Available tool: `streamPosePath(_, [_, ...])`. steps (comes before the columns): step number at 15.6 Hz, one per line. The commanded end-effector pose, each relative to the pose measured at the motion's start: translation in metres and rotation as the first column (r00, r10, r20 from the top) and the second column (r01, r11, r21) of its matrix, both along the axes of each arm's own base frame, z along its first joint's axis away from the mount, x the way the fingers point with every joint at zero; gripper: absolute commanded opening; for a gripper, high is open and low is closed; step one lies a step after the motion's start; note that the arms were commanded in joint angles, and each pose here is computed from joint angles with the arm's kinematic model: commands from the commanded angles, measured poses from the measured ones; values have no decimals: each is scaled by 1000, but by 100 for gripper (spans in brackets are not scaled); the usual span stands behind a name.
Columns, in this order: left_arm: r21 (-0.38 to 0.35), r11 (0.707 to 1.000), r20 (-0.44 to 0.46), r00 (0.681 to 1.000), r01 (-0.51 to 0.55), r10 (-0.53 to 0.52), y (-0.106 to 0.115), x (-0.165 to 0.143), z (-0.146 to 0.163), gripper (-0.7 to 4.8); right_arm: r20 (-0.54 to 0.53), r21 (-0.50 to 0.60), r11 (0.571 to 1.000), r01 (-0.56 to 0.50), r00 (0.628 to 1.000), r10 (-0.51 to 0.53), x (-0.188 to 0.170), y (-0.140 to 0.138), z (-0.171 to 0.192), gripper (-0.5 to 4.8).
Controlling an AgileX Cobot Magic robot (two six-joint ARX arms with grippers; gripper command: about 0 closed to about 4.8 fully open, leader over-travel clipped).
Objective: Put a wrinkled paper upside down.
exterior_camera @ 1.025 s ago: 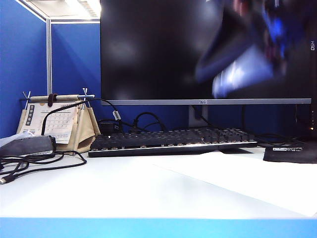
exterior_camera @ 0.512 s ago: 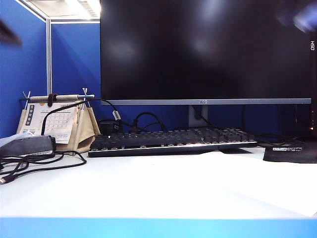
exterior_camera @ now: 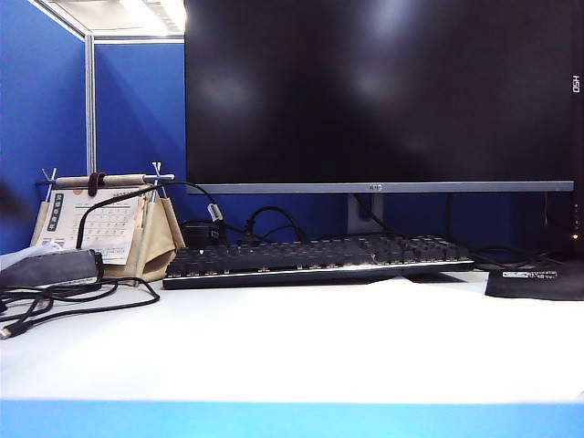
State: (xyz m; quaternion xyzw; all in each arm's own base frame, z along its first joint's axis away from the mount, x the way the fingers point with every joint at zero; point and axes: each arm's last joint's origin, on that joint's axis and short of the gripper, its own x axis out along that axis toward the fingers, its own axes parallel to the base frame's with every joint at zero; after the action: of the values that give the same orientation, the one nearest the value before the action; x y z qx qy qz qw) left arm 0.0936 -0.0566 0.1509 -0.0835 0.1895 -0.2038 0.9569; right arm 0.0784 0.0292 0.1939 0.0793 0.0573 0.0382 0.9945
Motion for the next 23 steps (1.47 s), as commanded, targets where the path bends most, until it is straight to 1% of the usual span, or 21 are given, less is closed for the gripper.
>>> streamPosePath(1, [-1,1000,-28,1000,1,-1,0,-1,-10,390,-62,-33,999,28,998,-30,3,1,-21,207])
streamPosePath(3, [3,1000,-34,999,3,-3,0,-1,-12,390,-93,-50,998,29,995,-34,5,1,-34,206])
streamPosePath(4, [11,1000,-45,999,2,-1,1,-1,-17,390,-121,-66,997,27,992,-35,6,2,-44,138])
streamPosePath(5, [30,1000,-68,998,-7,9,2,-2,-21,390,-119,-65,998,25,992,-33,7,2,-44,-3])
streamPosePath(11, [43,999,-101,995,-17,21,2,-3,-24,390,-118,-64,998,24,993,-31,7,3,-44,-1])
streamPosePath(14, [31,999,-116,993,23,-19,1,-4,-24,390,-118,-64,998,23,992,-31,7,3,-44,-1])
streamPosePath(23, [29,999,-115,993,25,-22,1,-4,-24,390,-117,-63,998,21,993,-29,7,3,-44,-1])
